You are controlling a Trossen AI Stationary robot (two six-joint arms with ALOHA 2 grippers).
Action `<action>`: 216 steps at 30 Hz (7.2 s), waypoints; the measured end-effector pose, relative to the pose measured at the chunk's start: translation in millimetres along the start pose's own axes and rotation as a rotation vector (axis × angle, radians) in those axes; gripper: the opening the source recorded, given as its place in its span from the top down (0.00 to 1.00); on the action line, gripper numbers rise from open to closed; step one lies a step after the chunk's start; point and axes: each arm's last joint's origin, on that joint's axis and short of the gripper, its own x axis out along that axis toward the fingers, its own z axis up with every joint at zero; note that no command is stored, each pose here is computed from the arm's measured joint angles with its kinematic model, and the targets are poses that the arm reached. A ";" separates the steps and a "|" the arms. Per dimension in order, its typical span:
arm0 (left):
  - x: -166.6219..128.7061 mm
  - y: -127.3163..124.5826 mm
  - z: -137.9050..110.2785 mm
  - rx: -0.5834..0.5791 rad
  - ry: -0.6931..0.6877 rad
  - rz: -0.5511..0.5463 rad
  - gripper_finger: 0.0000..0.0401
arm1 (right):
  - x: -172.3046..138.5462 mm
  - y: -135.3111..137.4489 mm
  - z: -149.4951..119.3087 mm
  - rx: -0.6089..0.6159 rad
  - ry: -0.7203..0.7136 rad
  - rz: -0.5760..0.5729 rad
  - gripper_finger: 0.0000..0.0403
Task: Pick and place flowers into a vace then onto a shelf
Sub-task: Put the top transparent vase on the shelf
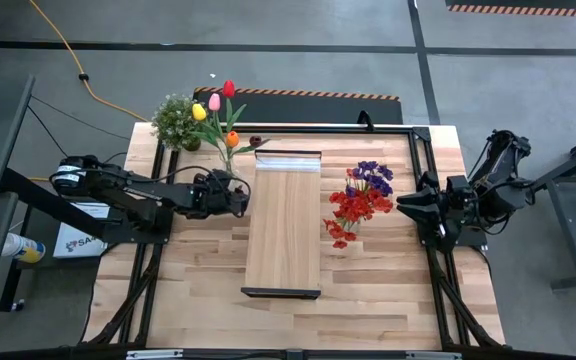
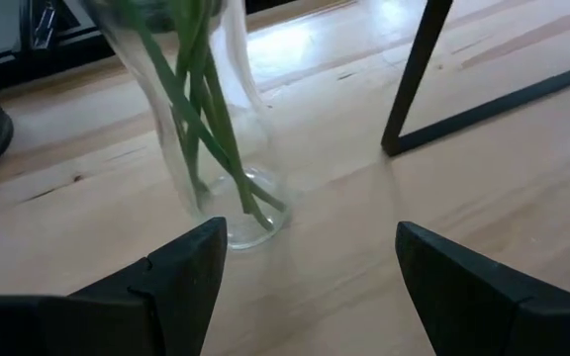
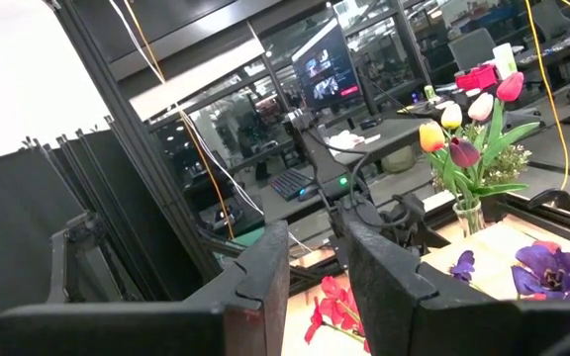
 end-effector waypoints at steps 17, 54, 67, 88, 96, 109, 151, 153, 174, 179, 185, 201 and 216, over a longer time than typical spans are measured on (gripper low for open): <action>0.0 0.3 -0.3 0.046 0.003 0.001 0.19 | 0.0 0.1 0.0 0.001 0.001 0.005 0.77; -0.9 0.5 8.8 -0.003 -0.218 0.129 0.09 | 0.0 0.4 -0.4 -0.011 0.006 0.015 0.77; -1.6 2.3 11.0 -0.007 -0.292 0.193 0.09 | 0.0 0.4 -0.3 -0.010 0.006 0.015 0.77; 39.9 0.5 18.5 -0.002 -0.244 0.236 0.09 | 0.0 0.4 -0.5 -0.012 0.007 0.015 0.77; 42.9 4.8 20.3 -0.008 -0.251 0.276 0.10 | 0.0 0.4 -0.5 -0.027 0.007 0.015 0.77; 45.0 7.0 22.4 -0.024 -0.256 0.290 0.45 | 0.0 0.4 -0.5 -0.028 0.007 0.015 0.77; -86.2 12.6 103.3 -0.101 -0.576 0.128 0.49 | -0.3 1.5 4.7 0.042 -0.026 0.028 0.77; -99.8 10.4 115.8 -0.114 -0.589 0.083 0.49 | -0.4 1.6 5.9 0.051 -0.034 0.030 0.77; -122.9 -82.9 178.2 -0.029 -0.541 -0.304 0.49 | -0.6 2.5 10.2 0.096 -0.061 0.039 0.77; -111.4 -97.1 169.8 -0.030 -0.490 -0.345 0.49 | -0.7 2.7 10.3 0.098 -0.061 0.045 0.77; -101.2 -104.9 160.9 -0.002 -0.454 -0.323 0.49 | -0.7 2.7 10.3 0.097 -0.061 0.045 0.77; -74.7 -126.6 139.8 0.064 -0.400 -0.278 0.49 | -0.7 3.3 10.1 0.093 -0.056 0.065 0.77; -65.8 -127.2 128.7 0.078 -0.343 -0.234 0.49 | -0.8 4.0 10.0 0.100 -0.050 0.090 0.77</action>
